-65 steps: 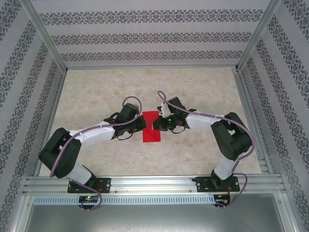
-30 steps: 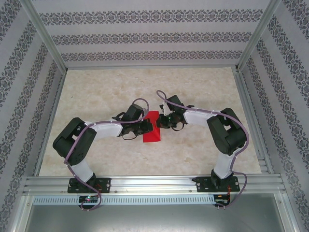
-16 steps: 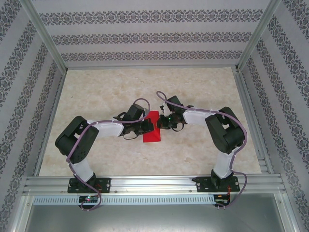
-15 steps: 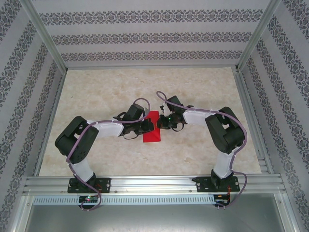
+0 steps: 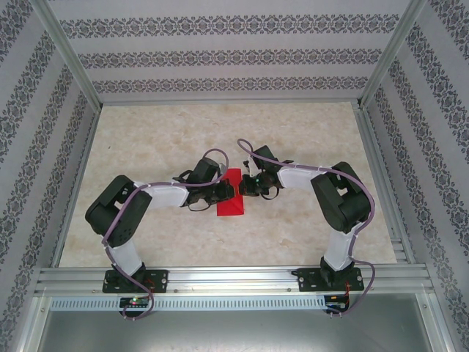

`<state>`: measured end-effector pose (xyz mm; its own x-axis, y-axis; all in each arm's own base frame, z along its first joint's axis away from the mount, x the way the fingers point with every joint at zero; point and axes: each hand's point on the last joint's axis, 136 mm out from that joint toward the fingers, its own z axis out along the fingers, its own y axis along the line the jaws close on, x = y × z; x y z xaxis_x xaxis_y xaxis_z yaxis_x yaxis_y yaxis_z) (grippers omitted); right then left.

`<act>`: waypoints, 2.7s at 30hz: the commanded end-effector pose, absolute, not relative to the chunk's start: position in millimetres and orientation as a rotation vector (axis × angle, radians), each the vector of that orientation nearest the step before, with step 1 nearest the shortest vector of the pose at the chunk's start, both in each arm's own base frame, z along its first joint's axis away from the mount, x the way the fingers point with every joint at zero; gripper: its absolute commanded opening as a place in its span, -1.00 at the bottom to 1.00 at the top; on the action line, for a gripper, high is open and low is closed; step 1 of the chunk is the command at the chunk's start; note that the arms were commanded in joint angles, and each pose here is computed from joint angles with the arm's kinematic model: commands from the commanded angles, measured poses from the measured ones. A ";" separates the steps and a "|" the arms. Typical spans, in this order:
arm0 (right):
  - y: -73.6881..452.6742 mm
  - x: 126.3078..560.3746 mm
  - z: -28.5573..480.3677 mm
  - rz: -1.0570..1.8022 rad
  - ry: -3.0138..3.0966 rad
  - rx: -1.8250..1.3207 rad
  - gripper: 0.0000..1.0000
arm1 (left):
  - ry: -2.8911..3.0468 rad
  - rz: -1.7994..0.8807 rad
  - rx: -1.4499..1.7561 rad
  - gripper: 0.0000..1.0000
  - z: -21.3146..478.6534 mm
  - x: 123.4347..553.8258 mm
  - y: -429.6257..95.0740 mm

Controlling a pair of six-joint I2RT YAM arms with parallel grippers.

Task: Fold a paper plane with a square sheet of paper (pick it up from the middle)
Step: Fold the triangle a second time at the center of the table.

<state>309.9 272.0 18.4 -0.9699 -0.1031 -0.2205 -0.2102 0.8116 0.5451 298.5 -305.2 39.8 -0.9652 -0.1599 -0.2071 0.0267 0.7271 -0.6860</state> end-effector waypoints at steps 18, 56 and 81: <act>274.8 324.6 23.4 0.903 2.787 -0.232 -0.94 | 2.738 -1.022 -0.102 -0.96 26.4 292.7 -306.7; 268.9 326.1 35.7 0.874 2.786 -0.189 -0.71 | 2.884 -0.806 -0.174 -0.97 -4.2 277.5 -282.3; 293.1 258.7 42.3 0.972 2.845 -0.242 -0.83 | 2.915 -0.726 -0.227 -1.00 -13.4 271.1 -271.3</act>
